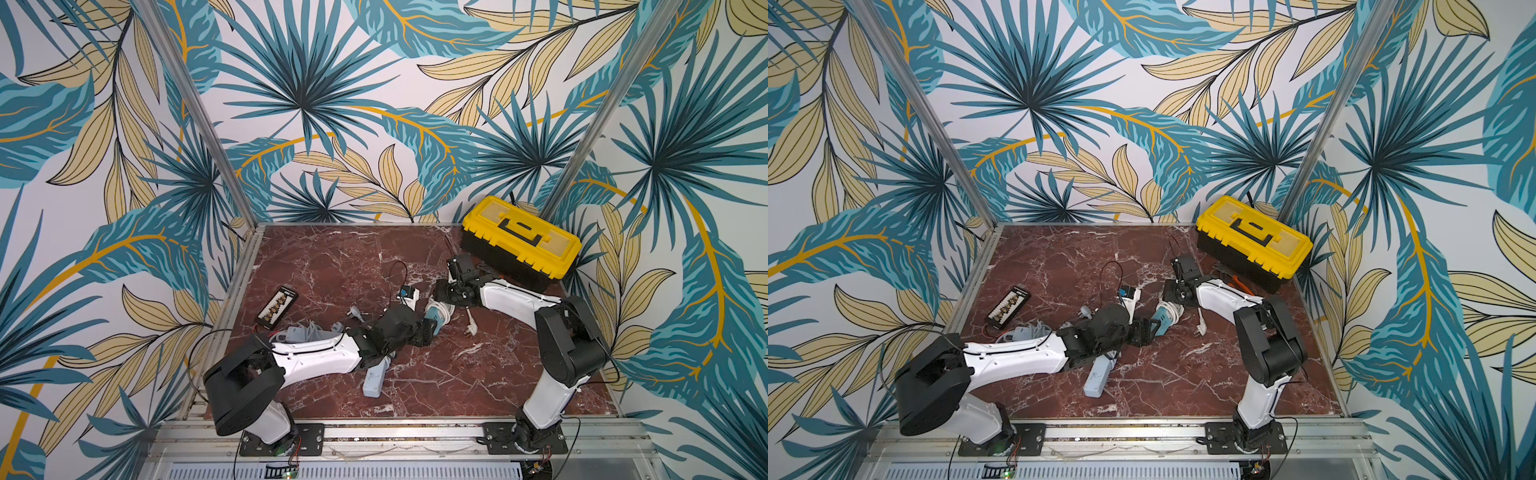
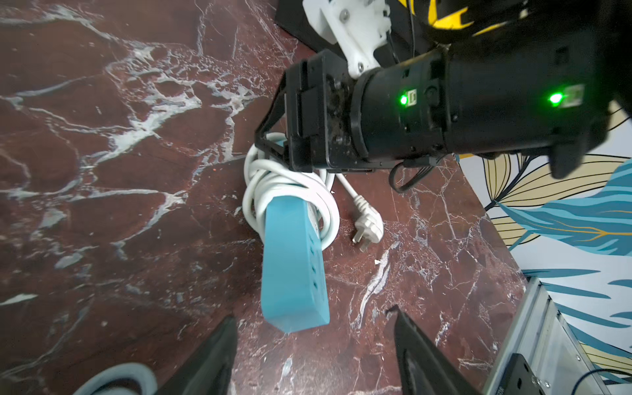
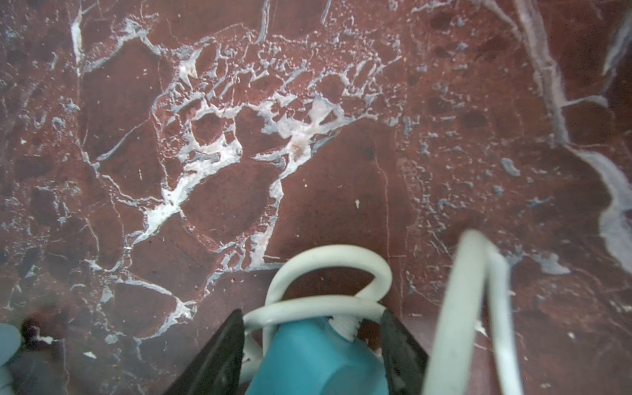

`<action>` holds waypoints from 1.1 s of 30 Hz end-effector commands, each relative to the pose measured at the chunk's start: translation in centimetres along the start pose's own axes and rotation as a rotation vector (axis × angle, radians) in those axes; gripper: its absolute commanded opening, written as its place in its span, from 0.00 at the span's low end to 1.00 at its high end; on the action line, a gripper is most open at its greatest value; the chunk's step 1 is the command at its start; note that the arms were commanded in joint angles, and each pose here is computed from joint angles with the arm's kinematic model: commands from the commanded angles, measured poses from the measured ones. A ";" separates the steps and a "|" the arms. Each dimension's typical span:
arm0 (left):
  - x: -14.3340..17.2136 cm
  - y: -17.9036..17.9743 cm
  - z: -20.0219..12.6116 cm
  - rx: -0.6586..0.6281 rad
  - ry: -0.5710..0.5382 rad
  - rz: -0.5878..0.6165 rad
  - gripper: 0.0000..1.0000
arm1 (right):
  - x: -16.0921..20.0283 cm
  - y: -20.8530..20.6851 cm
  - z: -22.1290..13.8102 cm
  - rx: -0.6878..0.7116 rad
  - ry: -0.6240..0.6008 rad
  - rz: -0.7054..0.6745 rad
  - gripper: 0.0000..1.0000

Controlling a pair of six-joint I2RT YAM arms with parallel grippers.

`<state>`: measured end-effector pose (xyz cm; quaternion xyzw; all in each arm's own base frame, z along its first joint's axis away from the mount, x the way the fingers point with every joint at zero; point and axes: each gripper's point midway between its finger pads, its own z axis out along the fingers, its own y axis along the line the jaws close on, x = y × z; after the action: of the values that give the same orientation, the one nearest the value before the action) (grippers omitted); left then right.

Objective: Wrap the cord around the power strip
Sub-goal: Place the power strip at the center of the board.

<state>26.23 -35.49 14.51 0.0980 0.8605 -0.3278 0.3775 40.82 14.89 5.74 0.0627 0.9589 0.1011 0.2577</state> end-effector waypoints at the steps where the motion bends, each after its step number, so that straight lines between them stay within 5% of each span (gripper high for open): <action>1: -0.3 1.0 -1.4 -0.047 -0.017 0.063 0.73 | 1.7 -1.3 -0.5 0.057 0.071 -0.072 0.64; 7: -1.4 2.0 -2.4 -0.113 -0.037 0.142 0.74 | 0.9 -0.6 -1.5 0.038 0.061 -0.065 0.67; 33: -2.6 2.9 -2.9 -0.129 -0.063 0.158 0.74 | -0.1 0.3 -3.6 0.026 0.041 -0.053 0.78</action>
<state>27.51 -31.55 16.25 0.1253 0.8579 -0.2509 0.4305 39.39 14.74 7.79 0.0377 0.9661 0.0899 0.2389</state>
